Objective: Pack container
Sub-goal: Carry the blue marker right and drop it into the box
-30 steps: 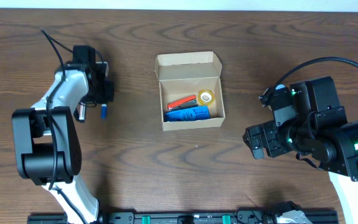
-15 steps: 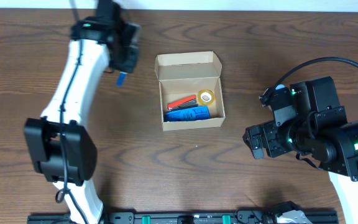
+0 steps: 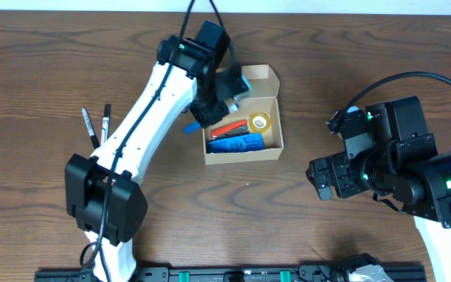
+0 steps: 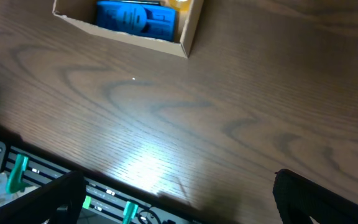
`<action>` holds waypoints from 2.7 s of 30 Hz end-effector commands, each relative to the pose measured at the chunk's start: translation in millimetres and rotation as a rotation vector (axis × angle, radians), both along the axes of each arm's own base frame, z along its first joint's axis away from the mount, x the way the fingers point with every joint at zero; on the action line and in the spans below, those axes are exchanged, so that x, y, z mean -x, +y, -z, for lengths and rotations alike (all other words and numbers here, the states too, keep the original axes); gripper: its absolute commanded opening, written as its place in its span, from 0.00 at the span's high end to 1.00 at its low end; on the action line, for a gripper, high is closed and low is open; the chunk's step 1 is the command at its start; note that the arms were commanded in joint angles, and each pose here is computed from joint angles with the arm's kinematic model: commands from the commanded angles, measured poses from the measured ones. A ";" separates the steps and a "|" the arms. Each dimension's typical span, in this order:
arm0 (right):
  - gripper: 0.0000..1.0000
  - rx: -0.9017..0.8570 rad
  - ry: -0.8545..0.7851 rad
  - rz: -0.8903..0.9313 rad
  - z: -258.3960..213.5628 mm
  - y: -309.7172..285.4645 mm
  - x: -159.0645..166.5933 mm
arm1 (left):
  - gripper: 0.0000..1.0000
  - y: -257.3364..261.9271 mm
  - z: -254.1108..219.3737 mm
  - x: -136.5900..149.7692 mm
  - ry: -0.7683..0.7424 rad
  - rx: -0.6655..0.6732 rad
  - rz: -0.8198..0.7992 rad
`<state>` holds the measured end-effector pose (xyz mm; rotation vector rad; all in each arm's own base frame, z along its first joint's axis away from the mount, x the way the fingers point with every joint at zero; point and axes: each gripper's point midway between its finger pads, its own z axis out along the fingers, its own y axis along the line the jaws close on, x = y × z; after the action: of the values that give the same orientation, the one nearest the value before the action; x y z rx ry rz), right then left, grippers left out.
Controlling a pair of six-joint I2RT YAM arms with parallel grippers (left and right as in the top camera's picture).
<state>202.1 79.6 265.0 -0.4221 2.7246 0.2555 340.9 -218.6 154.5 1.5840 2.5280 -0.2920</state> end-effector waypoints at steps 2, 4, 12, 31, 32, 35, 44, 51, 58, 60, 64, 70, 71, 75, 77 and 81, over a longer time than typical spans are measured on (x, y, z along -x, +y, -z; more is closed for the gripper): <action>0.01 -0.002 -0.004 0.002 -0.9 -1.2 0.7 | 0.94 -24.7 -10.1 18.8 0.031 0.145 0.204; 0.01 -0.002 -0.004 0.002 -0.9 -1.2 0.7 | 0.94 -24.4 -7.0 21.0 0.025 0.145 0.262; 0.01 -0.002 -0.004 0.002 -0.9 -1.2 0.7 | 0.94 -34.8 7.0 25.0 0.002 0.208 0.399; 0.01 -0.002 -0.004 0.002 -0.9 -1.2 0.7 | 0.94 -56.3 59.2 20.1 -0.097 0.203 0.483; 0.01 -0.002 -0.004 0.002 -0.9 -1.2 0.7 | 0.94 -56.1 61.8 18.3 -0.100 0.199 0.464; 0.01 -0.002 -0.004 0.002 -0.9 -1.2 0.7 | 0.94 -54.6 68.7 15.5 -0.104 0.184 0.432; 0.01 -0.002 -0.004 0.002 -0.9 -1.2 0.7 | 0.94 -52.3 83.1 19.9 -0.095 0.181 0.432; 0.01 -0.002 -0.003 0.002 -0.9 -1.2 0.7 | 0.94 -52.2 86.6 18.8 -0.095 0.178 0.425; 0.01 -0.002 -0.004 0.002 -0.9 -1.2 0.7 | 0.86 -53.0 86.5 18.4 -0.095 0.180 0.418; 0.01 -0.002 -0.004 0.002 -0.9 -1.2 0.7 | 0.79 -52.9 86.5 18.3 -0.091 0.180 0.404; 0.01 -0.002 -0.004 0.002 -0.9 -1.2 0.7 | 0.68 -53.0 86.5 18.4 -0.088 0.180 0.397; 0.01 -0.002 -0.004 0.002 -0.9 -1.2 0.7 | 0.66 -53.1 86.2 18.2 -0.089 0.181 0.397; 0.01 -0.002 -0.004 0.002 -0.9 -1.2 0.7 | 0.64 -53.3 86.0 18.1 -0.089 0.181 0.394; 0.01 -0.002 -0.004 0.002 -0.9 -1.2 0.7 | 0.64 -58.1 75.6 10.9 -0.089 0.198 0.308; 0.01 -0.002 -0.004 0.002 -0.9 -1.2 0.7 | 0.65 -63.0 62.1 2.5 -0.104 0.216 0.248; 0.01 -0.002 -0.004 0.002 -0.9 -1.2 0.7 | 0.72 -71.0 24.9 -15.1 -0.149 0.258 0.153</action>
<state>202.1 79.6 265.0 -0.4221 2.7246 0.2555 339.2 -280.4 93.1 1.7822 2.1398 -0.4817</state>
